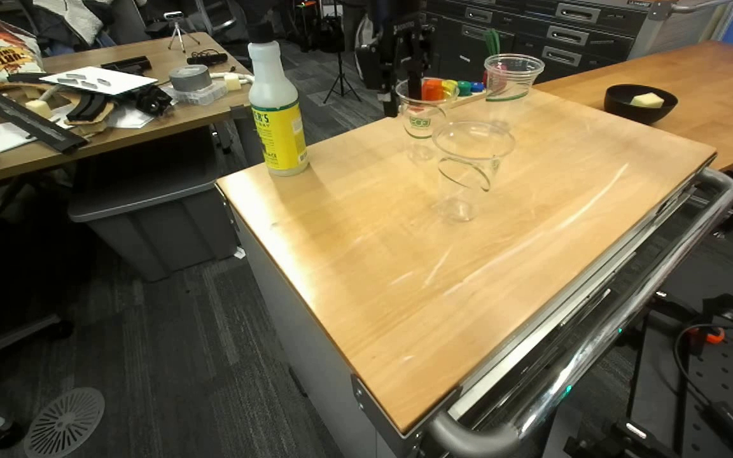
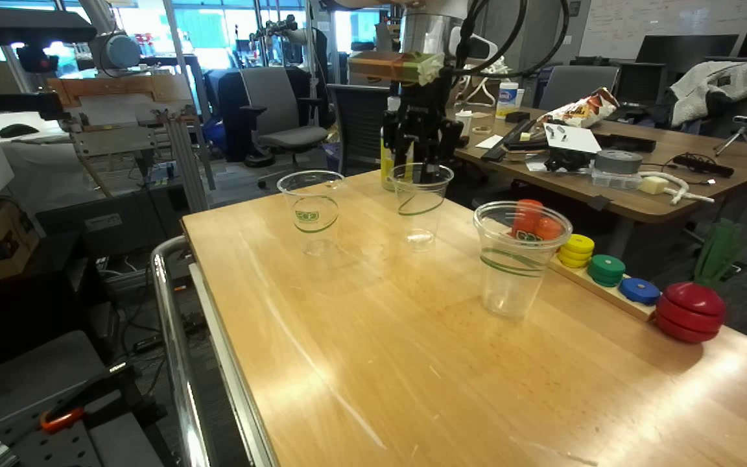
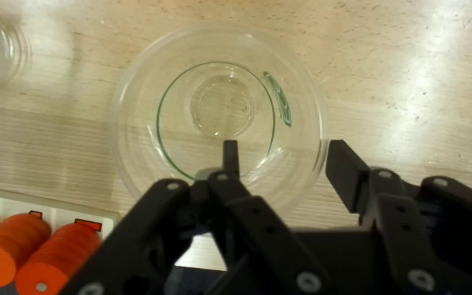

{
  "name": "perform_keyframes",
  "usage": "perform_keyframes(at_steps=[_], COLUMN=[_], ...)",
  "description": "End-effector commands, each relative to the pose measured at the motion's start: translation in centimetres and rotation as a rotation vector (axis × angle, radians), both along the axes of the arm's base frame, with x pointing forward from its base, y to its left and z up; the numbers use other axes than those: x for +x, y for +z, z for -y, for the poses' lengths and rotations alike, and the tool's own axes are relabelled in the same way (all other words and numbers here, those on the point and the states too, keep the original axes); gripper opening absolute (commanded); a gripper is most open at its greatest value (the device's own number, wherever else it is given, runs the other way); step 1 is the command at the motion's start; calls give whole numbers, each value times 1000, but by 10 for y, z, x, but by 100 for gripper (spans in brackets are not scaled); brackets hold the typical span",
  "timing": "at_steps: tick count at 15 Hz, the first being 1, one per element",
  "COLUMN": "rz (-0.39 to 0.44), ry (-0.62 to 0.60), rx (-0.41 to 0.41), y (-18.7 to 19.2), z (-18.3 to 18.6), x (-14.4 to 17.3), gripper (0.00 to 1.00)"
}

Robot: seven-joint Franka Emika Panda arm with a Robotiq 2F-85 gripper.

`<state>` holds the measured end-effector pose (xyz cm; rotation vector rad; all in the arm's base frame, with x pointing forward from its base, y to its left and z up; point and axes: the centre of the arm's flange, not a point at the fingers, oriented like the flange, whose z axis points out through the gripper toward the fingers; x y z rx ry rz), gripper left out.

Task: Stack the cups together

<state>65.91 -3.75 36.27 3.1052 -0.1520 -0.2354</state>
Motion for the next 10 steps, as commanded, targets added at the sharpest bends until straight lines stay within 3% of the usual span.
perform_keyframes(at_steps=[1,4,6,10], rz=[9,6,9,17], ry=[-5,5,27,68], rx=[8,-19,-43,-172], y=[7,9,9,13], z=[1,-1,-2,-1], x=[-1,-9,-18,-36], gripper=[28,6,2,4])
